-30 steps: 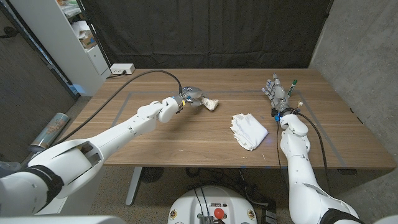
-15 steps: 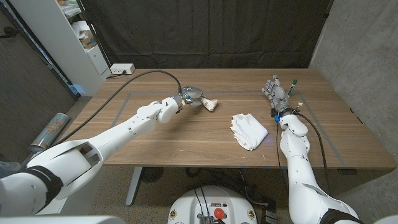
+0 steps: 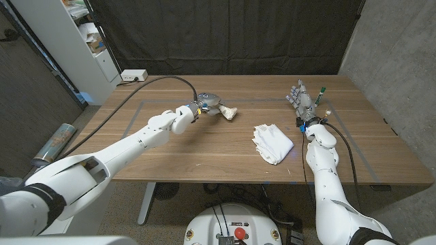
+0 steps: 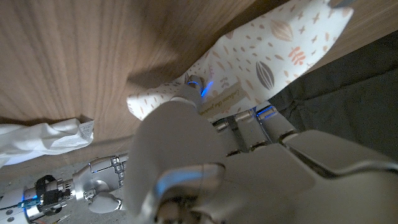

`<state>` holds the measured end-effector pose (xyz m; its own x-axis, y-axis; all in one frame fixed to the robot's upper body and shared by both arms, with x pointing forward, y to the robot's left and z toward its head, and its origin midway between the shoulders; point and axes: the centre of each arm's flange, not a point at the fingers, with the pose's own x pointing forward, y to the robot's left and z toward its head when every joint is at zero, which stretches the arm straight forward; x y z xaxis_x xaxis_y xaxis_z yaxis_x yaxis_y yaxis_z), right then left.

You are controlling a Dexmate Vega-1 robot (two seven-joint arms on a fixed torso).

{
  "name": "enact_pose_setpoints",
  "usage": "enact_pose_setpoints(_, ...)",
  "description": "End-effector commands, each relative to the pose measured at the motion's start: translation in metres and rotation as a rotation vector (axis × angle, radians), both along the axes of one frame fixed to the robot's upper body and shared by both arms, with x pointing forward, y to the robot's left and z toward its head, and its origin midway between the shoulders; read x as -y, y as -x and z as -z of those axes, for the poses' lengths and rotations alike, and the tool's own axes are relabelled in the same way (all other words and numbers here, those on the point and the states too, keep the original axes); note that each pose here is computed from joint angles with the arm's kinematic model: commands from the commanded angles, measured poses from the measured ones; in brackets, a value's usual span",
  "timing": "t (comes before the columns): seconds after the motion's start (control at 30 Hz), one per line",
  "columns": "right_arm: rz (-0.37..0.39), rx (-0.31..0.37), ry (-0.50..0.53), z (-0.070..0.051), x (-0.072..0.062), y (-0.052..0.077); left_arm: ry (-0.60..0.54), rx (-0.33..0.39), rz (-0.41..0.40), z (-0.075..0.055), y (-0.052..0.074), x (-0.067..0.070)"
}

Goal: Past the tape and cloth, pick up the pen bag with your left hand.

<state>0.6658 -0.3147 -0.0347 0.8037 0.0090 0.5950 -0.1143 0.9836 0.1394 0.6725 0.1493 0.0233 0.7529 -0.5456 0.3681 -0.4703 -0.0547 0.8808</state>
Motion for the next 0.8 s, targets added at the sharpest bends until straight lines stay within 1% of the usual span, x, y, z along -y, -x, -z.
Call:
enact_pose_setpoints(0.03,-0.002,0.005,0.003,-0.003,-0.002,-0.001,0.004,0.029,-0.009,-0.008,0.006,-0.005)
enact_pose_setpoints(0.27,0.000,0.010,0.001,-0.003,-0.003,0.001,0.000,0.051,-0.009,-0.017,0.011,-0.005)
enact_pose_setpoints(0.43,0.004,0.014,-0.002,-0.003,-0.002,0.003,0.004,0.080,-0.007,-0.026,0.018,-0.005)
enact_pose_setpoints(0.6,0.004,0.019,-0.003,-0.004,-0.001,0.005,0.000,0.094,-0.009,-0.032,0.022,-0.006)
enact_pose_setpoints(0.8,0.007,0.025,-0.001,-0.004,0.001,0.009,-0.001,0.107,-0.005,-0.036,0.027,-0.004)
